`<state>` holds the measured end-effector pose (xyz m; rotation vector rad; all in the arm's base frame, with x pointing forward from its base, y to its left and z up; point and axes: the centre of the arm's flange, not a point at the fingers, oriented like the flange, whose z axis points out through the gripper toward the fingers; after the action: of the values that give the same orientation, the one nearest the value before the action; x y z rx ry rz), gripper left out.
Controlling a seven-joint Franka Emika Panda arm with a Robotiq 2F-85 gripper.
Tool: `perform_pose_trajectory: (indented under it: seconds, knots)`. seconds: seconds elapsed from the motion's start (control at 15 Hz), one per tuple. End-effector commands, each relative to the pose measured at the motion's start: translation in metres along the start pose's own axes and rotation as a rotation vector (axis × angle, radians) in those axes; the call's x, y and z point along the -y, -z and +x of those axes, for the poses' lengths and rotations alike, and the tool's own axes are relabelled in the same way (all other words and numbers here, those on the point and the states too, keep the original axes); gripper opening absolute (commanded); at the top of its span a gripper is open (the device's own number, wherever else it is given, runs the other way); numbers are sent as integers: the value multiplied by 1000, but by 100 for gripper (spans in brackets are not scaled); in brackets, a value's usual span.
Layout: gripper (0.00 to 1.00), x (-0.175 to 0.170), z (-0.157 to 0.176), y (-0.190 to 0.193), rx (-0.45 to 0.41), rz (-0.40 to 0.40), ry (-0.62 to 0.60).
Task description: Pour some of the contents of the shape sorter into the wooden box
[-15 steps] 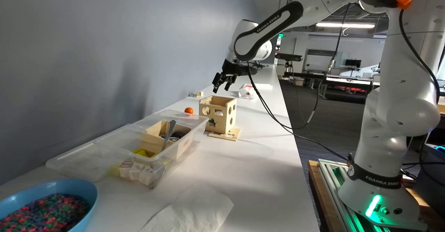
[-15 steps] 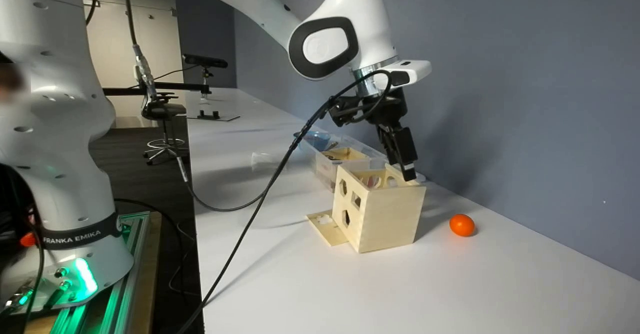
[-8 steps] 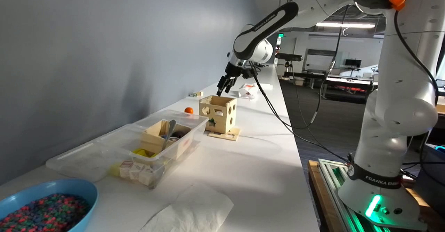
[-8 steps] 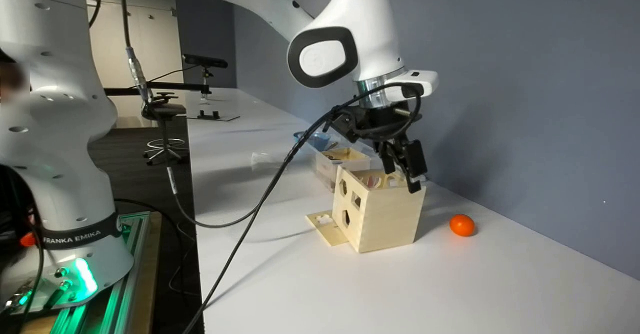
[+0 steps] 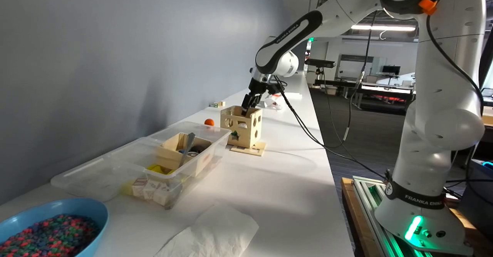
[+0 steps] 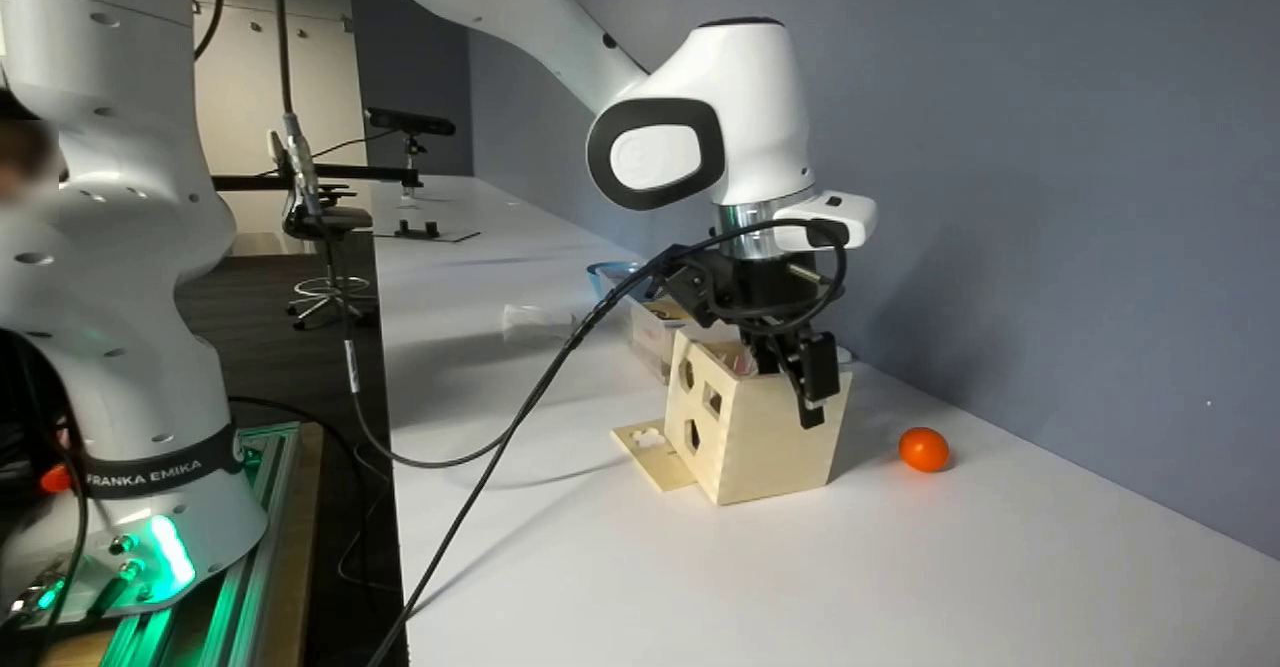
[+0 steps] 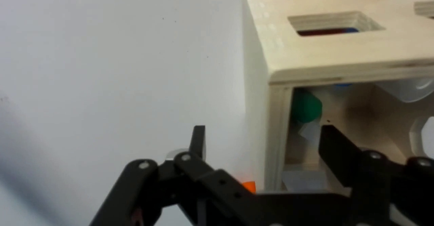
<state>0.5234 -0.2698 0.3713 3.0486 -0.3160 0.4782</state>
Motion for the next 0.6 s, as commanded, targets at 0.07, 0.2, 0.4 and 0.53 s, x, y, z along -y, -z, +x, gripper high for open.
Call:
perform_pose_trajectory:
  seconds: [0.07,0.2,0.4,0.53]
  knots:
    - [48,-15,18,6,23,14,-58]
    - [34,-19,22,11,46,14,-93]
    - [13,-20,23,25,81,22,-139]
    - [1,-19,23,31,110,31,-169]
